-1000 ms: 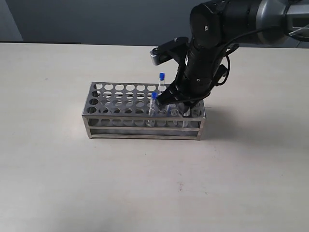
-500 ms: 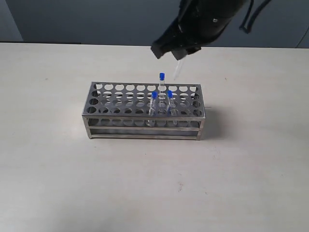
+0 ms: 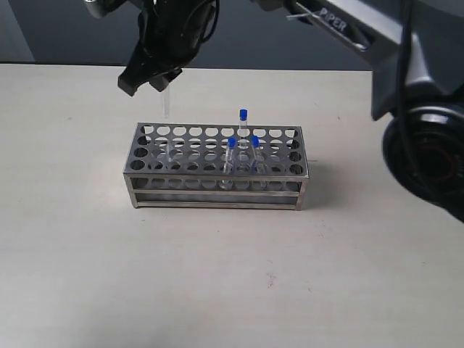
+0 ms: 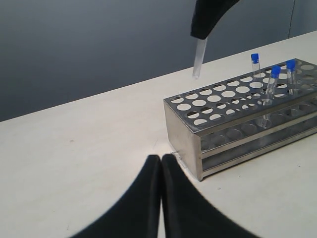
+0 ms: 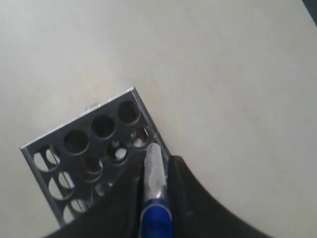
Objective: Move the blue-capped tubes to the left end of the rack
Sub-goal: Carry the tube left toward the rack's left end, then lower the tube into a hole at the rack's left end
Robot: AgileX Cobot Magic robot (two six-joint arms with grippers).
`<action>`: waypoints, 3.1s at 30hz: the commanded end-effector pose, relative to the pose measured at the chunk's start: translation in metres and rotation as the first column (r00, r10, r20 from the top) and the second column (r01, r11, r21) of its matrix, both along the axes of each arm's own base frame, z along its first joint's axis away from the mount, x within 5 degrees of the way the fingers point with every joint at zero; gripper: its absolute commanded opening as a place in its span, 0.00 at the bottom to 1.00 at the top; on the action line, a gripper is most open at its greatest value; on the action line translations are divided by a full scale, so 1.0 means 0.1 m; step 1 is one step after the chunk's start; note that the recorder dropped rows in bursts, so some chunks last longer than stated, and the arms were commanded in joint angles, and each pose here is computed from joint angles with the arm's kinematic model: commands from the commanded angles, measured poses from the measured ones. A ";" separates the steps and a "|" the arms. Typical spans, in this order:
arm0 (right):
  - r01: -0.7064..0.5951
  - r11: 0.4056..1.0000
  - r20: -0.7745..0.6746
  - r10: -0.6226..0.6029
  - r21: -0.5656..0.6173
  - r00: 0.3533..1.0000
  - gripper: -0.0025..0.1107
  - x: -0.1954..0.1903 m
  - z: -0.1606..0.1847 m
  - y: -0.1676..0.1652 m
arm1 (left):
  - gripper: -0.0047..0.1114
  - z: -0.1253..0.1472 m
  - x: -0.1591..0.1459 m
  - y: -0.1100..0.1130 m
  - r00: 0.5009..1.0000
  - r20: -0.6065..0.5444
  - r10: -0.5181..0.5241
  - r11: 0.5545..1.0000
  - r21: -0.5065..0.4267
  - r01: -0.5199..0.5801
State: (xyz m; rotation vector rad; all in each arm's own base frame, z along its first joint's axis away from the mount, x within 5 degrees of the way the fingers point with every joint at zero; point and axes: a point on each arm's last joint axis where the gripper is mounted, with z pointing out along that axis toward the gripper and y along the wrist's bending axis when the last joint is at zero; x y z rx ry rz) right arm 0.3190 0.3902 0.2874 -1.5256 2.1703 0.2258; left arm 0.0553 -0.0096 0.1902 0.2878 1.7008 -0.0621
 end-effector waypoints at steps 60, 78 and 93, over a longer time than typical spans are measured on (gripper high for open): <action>0.020 1.000 -0.061 -0.020 -0.005 0.998 0.02 -0.05 -0.08 0.03 | 0.05 0.03 -0.01 -0.01 1.000 0.015 -0.012 1.000 -0.010 0.012; -0.018 0.999 -0.098 0.014 -0.044 0.995 0.02 -0.06 -0.36 0.13 | 0.05 0.03 -0.01 -0.01 1.000 0.015 -0.012 1.000 -0.008 0.012; -0.063 0.998 -0.185 0.066 0.023 0.981 0.02 -0.08 -0.63 0.28 | 0.05 0.03 -0.01 -0.01 1.000 0.015 -0.012 1.000 -0.009 0.012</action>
